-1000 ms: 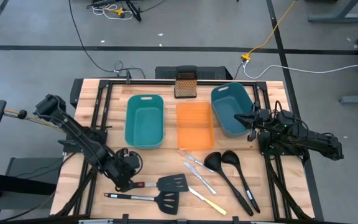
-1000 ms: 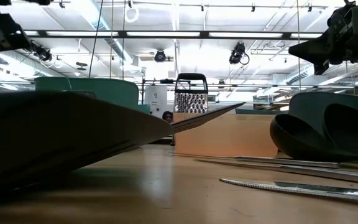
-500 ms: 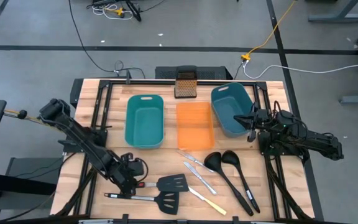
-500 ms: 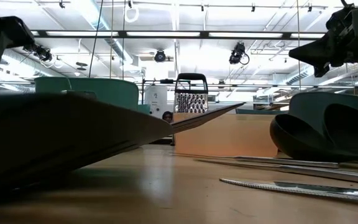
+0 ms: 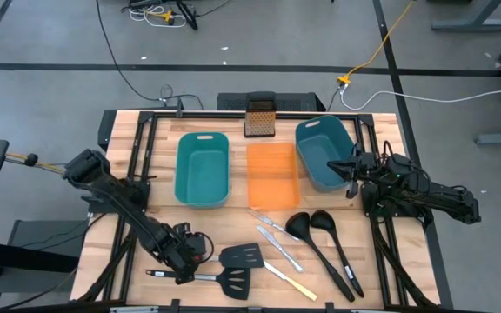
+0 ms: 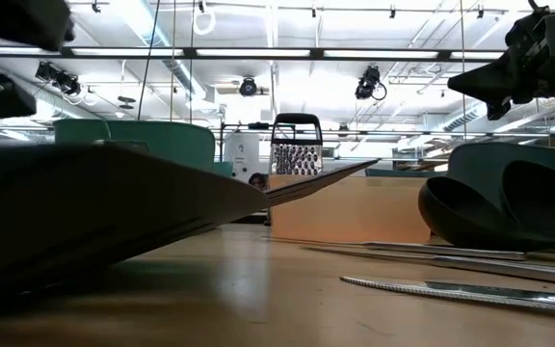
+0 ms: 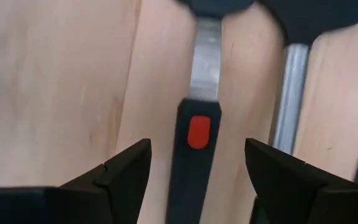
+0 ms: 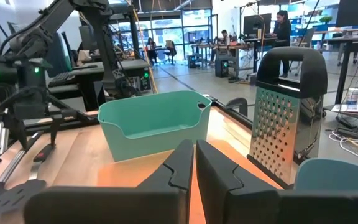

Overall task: Pick & Place Kitchen Items
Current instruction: Put the top black spatula into the green bin

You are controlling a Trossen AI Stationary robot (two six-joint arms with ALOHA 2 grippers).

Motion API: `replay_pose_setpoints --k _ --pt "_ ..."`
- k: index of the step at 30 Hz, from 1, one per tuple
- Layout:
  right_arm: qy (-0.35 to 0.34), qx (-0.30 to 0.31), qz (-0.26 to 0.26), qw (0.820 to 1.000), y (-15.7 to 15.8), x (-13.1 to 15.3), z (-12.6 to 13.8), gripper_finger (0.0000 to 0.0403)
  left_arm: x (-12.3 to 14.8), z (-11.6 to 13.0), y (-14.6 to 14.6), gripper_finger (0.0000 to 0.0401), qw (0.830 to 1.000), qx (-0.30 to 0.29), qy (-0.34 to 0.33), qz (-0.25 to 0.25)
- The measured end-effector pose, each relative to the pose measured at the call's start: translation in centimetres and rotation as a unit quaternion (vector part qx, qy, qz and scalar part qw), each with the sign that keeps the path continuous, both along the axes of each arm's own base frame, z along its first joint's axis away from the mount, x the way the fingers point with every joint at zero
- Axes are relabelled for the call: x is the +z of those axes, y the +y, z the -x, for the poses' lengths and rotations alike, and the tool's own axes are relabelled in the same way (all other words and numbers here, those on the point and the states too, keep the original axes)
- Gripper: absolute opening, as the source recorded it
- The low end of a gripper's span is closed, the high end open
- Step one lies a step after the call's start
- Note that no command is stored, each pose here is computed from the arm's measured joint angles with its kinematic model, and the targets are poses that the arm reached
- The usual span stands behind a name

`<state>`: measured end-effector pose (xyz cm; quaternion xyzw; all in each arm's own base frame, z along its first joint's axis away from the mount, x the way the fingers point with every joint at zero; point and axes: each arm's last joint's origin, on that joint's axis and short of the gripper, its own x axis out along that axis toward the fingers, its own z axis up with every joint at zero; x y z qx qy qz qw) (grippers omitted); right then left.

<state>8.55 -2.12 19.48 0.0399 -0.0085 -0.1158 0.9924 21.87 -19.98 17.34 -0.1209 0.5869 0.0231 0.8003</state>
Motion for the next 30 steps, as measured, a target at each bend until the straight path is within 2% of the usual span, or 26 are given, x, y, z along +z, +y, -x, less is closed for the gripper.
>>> replay_pose_setpoints --k 15,24,30 --pt "0.002 0.000 -0.008 1.000 0.0 -0.1 0.0 0.0028 -2.6 0.9 0.6 0.0265 1.000 -0.003 0.018 -0.015" --pt "0.003 0.000 -0.005 1.000 0.0 -0.1 0.0 0.0028 -2.7 0.8 0.6 0.0265 0.999 -0.027 -0.001 -0.030" --pt "0.003 0.000 -0.005 1.000 0.0 -0.1 0.0 0.0028 -3.5 0.5 0.5 0.0226 0.998 -0.044 0.004 -0.039"
